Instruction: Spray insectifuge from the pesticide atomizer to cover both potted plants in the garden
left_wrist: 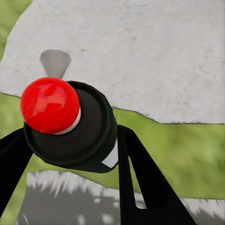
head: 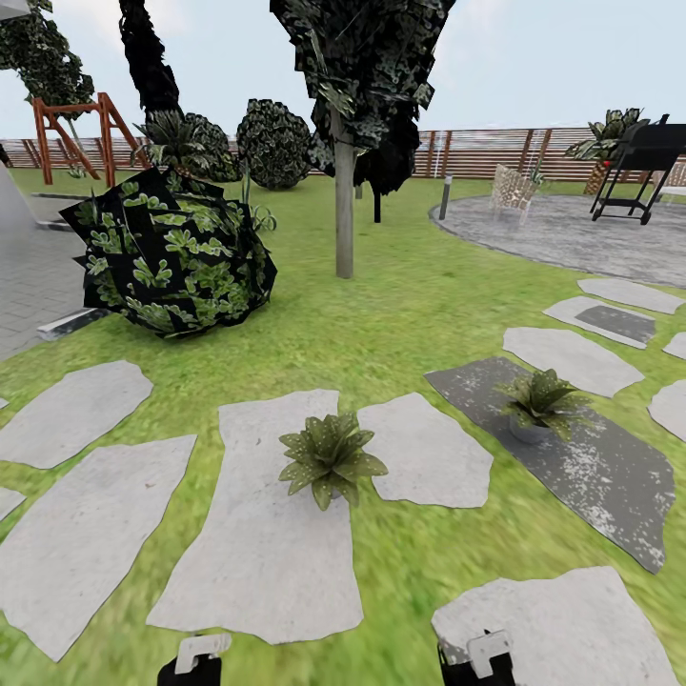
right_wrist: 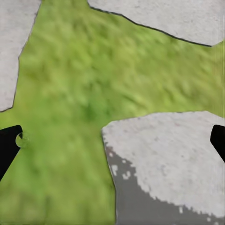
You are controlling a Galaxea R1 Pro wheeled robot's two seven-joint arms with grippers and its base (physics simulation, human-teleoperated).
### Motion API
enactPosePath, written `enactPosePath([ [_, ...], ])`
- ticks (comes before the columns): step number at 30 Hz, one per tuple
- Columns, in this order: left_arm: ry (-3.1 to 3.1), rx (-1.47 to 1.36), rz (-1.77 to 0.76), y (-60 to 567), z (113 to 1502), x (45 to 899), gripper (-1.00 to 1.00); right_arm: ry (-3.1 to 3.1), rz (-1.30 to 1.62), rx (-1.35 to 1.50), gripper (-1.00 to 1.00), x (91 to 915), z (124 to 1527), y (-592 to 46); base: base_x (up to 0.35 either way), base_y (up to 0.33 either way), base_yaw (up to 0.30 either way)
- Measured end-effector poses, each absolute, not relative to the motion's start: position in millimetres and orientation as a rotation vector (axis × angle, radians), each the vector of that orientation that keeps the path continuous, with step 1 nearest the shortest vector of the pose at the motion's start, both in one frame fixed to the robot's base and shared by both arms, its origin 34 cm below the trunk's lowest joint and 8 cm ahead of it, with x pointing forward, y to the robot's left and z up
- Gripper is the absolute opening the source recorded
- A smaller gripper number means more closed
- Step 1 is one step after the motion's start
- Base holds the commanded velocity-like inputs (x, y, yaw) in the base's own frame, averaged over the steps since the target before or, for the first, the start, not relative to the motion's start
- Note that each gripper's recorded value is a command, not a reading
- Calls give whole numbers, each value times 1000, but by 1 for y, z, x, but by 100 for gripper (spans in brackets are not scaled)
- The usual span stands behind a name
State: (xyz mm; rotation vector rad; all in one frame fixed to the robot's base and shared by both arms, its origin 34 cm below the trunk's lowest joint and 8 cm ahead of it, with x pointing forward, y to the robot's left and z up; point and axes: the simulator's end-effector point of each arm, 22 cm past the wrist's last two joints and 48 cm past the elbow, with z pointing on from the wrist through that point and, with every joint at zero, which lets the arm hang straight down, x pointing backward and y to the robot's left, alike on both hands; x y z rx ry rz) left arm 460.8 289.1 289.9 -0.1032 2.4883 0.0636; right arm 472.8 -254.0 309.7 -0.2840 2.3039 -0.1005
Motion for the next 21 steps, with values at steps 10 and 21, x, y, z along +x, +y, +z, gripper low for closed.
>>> enactPosePath([
  [10, 2489, -111, 68, 291, 290, 460, -100, 2210, -115, -153, 100, 485, 327, -266, 0, 0, 0],
  [21, 2486, -109, 76, 296, 290, 461, -100, 2232, -104, -154, 100, 471, 321, -261, 0, 0, 0],
])
